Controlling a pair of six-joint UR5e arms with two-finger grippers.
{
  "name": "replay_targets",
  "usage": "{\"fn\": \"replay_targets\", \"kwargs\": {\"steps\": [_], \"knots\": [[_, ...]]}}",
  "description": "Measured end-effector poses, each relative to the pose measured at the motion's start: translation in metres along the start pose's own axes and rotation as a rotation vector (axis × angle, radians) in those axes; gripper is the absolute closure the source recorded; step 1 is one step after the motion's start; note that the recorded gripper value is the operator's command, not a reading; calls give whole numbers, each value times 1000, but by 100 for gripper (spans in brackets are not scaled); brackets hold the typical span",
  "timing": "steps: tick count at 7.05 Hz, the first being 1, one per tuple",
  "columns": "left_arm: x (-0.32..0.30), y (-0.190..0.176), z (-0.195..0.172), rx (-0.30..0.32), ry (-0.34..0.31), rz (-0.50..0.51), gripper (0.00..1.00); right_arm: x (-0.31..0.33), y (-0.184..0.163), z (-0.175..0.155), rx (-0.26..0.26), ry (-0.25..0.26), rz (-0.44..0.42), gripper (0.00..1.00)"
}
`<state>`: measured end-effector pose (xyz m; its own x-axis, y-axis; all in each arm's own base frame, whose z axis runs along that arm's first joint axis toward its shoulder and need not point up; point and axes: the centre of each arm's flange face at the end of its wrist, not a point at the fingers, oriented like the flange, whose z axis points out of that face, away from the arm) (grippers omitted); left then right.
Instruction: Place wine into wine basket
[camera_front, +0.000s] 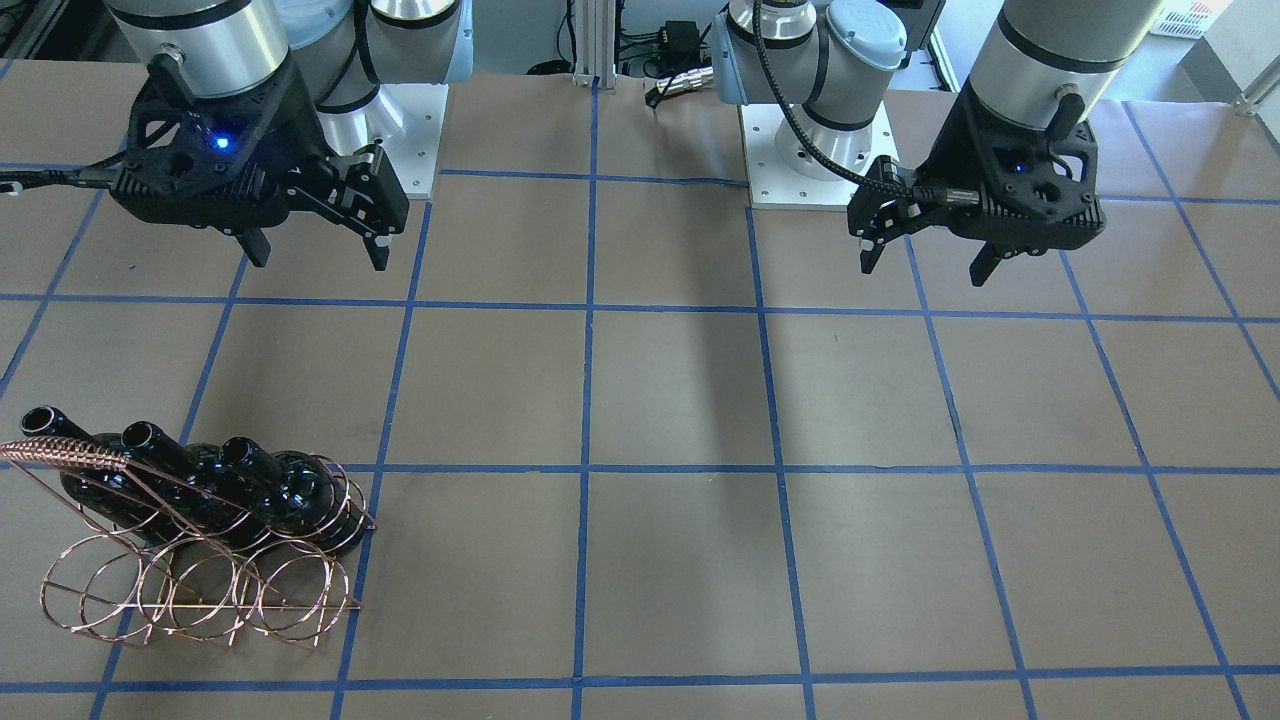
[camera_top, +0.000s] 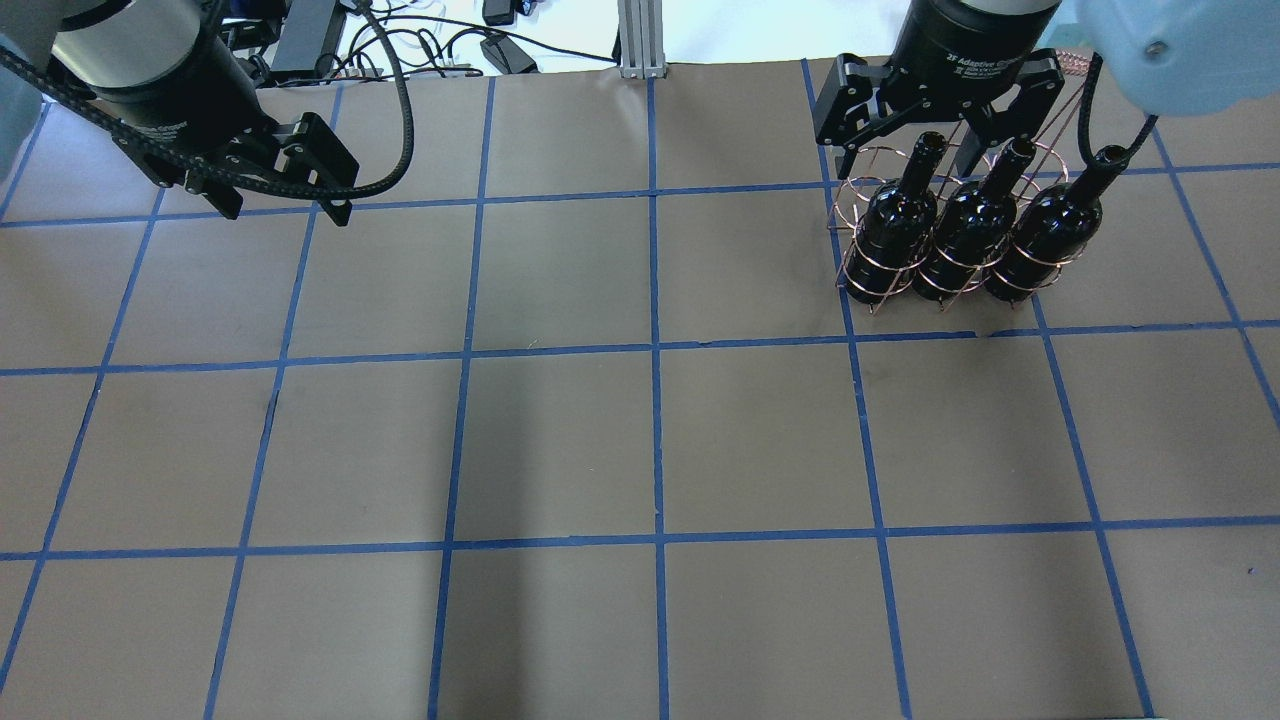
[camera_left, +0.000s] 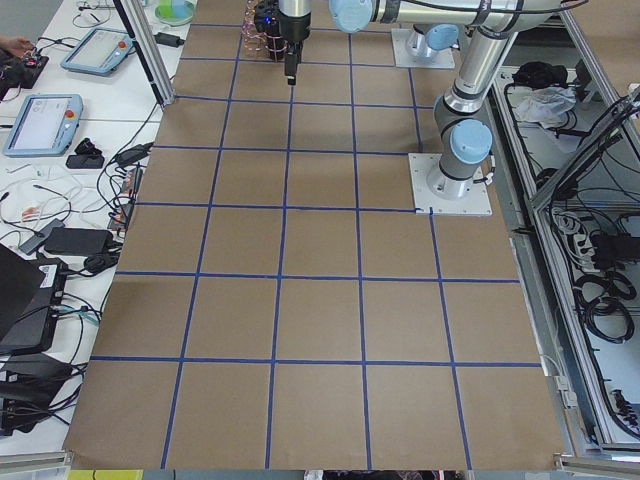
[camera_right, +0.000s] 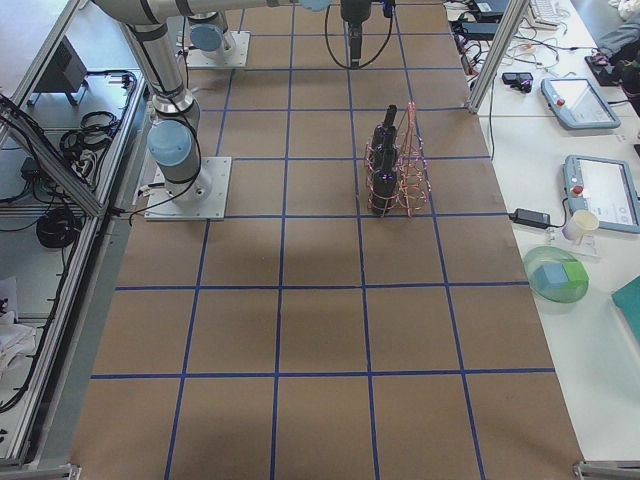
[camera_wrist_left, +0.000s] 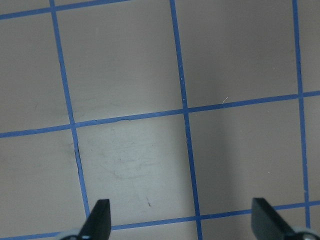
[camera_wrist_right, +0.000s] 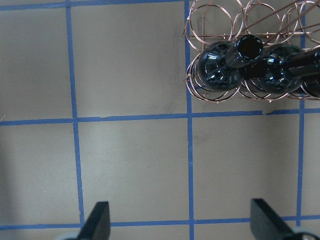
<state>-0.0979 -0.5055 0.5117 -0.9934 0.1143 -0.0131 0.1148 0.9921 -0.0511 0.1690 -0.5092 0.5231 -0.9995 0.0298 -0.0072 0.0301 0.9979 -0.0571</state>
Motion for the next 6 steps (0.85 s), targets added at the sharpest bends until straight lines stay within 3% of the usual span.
{"fn": "replay_targets", "kwargs": {"steps": [3,6], "knots": [[0,0,0,1,1,0,0,3,1,1,-5,34,-2,0],[2,3,-9,21,1,2,0,2,1,1,-5,34,-4,0]]}}
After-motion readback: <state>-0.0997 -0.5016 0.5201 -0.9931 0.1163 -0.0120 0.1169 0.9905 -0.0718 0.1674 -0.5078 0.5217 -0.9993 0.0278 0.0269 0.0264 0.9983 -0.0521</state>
